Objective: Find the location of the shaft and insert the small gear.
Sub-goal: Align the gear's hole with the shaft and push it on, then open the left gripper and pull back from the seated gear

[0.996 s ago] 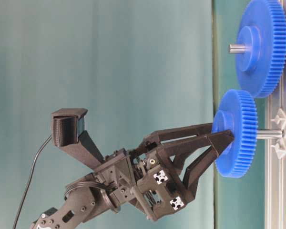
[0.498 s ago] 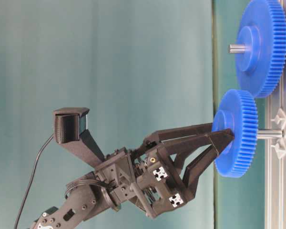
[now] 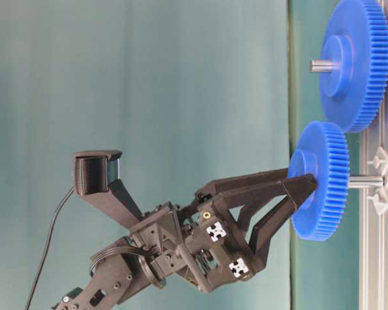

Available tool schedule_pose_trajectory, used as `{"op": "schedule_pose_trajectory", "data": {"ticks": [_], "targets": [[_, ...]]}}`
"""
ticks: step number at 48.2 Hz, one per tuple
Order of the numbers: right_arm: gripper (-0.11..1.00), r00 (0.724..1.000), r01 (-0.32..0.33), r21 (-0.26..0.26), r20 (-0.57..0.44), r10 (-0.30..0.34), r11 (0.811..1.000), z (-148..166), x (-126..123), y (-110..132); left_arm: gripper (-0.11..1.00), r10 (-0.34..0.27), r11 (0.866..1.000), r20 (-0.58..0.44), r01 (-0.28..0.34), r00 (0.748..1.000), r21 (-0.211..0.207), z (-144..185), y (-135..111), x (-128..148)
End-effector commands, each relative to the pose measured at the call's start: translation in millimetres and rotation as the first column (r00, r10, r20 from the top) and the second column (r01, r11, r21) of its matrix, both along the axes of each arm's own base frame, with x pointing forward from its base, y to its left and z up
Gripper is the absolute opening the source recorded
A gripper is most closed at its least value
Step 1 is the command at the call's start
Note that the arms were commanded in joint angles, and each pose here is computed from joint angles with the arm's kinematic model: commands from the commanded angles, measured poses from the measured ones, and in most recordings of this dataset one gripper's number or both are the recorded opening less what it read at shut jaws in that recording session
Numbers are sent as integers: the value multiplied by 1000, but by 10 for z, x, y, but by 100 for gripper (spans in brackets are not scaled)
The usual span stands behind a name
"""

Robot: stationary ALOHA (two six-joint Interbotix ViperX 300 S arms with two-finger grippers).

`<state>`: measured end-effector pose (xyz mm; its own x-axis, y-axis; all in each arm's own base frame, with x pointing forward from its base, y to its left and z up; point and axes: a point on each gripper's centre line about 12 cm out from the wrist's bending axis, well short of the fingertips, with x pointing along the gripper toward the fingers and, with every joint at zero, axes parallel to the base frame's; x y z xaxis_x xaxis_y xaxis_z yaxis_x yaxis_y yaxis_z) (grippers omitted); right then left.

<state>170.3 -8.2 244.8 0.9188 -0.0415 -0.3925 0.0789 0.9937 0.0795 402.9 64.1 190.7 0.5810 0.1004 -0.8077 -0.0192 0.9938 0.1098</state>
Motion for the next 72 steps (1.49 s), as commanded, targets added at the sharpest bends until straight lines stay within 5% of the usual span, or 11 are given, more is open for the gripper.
{"op": "schedule_pose_trajectory", "data": {"ticks": [1,27,41,51,60,72], "targets": [[11,1000,8,10,17,-8,1000,57,19,-7,87,5,1000,47,-6,999,7,162,9,5],[11,1000,24,49,17,-24,999,51,18,-6,89,36,999,140,-30,990,-45,481,-159,131],[11,1000,23,49,19,-24,999,57,19,-7,85,27,999,257,-19,966,-34,875,-183,103],[11,999,23,48,48,-25,999,82,25,-8,49,14,1000,254,-10,967,-16,825,-170,-15],[11,998,23,49,55,-26,999,67,26,-8,6,44,998,312,-26,949,-61,613,-229,74],[11,998,24,51,49,-26,998,47,23,-8,0,127,985,263,-90,956,-150,177,-254,102]]}}
